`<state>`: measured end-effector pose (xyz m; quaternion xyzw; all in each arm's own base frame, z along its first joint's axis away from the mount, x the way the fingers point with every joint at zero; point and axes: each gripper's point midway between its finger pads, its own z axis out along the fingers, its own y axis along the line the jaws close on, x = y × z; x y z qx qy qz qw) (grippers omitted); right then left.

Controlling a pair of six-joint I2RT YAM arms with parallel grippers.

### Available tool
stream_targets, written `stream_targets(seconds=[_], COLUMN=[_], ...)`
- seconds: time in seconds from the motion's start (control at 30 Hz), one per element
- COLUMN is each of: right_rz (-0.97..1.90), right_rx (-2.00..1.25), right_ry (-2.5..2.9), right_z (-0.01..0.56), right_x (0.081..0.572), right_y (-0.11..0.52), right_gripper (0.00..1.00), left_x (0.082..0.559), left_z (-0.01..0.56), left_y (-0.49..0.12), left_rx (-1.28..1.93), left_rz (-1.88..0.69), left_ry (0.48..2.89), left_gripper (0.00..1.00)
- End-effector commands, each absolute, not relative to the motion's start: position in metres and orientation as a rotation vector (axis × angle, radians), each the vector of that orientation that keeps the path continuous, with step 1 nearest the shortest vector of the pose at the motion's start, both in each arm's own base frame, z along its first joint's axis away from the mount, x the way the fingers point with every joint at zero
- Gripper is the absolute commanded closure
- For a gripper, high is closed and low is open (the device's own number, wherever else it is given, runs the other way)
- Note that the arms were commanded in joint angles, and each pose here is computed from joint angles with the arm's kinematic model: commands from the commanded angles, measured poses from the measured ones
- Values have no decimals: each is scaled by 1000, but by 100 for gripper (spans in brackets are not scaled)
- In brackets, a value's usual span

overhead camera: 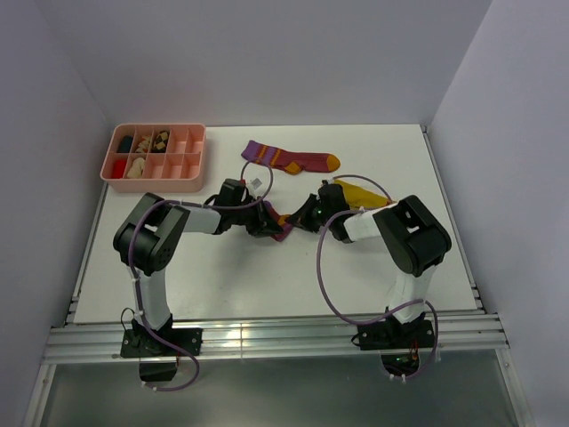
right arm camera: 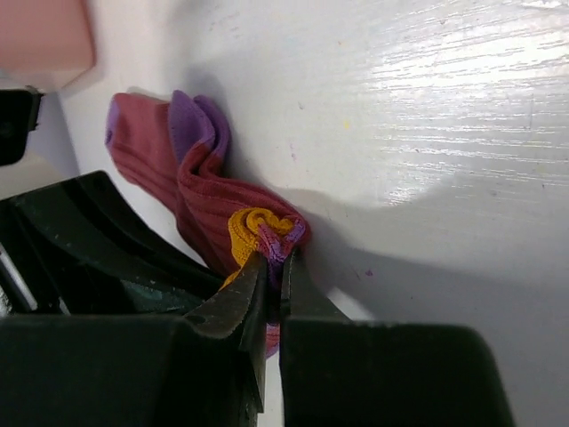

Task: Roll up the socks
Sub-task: Roll the sock at the center of the board.

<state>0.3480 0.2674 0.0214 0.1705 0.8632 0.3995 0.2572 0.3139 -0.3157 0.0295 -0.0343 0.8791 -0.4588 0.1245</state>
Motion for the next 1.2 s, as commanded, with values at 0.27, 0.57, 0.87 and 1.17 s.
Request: stream_targets(seconds=[0.27, 0.57, 0.87, 1.17], right_rz=[512, 329, 256, 254], right_rx=[460, 428, 413, 413], right_ry=[2662, 2792, 2869, 2892], right_z=[26, 29, 17, 12], right_x=[348, 346, 340, 338], right_y=[230, 234, 233, 234], right_gripper=[100, 100, 100, 100], left_x=[333, 340, 338, 331], left_z=[40, 88, 102, 81], left_y=[-296, -306, -327, -347], left_rx=[115, 232, 327, 441], left_rz=[-933, -730, -703, -631], left_ry=[2443, 2178, 2035, 2030], left_gripper=[71, 46, 45, 45])
